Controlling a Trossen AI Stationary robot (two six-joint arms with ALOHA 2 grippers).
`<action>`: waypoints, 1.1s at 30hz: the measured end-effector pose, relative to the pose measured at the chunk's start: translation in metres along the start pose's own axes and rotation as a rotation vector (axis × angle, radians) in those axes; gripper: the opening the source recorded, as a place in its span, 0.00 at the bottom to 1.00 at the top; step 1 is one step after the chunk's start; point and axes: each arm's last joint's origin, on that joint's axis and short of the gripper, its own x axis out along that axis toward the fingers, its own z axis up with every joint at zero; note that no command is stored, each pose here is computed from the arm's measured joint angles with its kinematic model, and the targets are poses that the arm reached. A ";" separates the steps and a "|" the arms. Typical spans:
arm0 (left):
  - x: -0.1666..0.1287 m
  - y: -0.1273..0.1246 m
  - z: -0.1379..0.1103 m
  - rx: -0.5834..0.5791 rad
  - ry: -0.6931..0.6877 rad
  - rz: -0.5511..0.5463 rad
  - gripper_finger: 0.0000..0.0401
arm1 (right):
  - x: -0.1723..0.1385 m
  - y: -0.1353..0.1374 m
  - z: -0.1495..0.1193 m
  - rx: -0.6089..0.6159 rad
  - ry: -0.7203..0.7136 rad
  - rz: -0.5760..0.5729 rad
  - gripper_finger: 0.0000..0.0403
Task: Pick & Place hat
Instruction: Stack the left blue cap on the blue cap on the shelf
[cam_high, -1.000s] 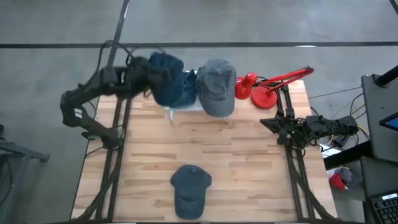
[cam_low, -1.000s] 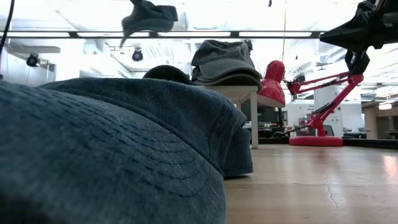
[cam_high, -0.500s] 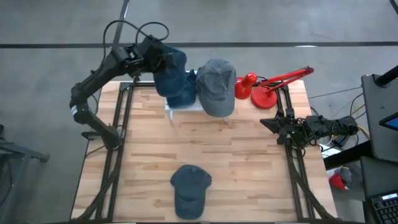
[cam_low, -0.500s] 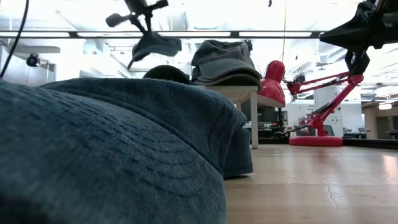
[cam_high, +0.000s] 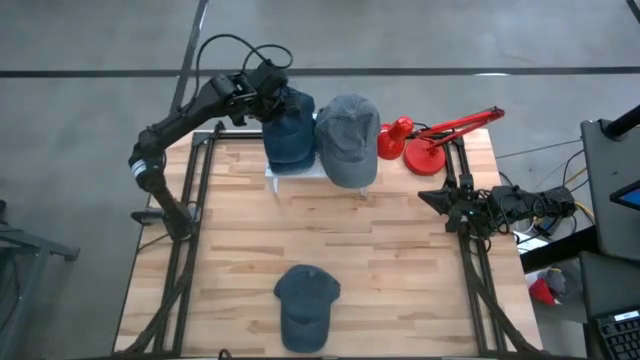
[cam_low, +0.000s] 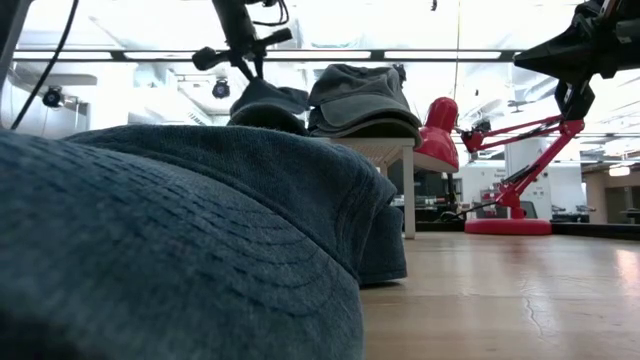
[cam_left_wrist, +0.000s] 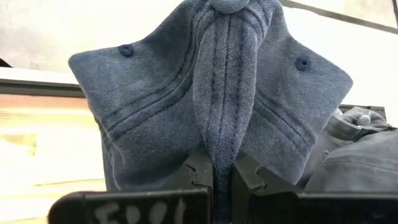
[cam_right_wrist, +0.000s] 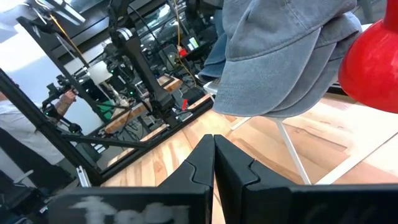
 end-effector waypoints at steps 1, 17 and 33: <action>0.001 -0.001 0.000 -0.004 0.001 -0.001 0.04 | 0.000 0.000 0.000 0.000 0.000 0.000 0.02; 0.002 -0.005 -0.002 -0.055 0.052 -0.053 0.03 | 0.000 0.000 0.000 0.000 0.000 0.001 0.02; -0.014 -0.001 -0.002 -0.065 0.085 -0.021 0.03 | 0.000 0.000 0.000 -0.001 0.001 0.000 0.02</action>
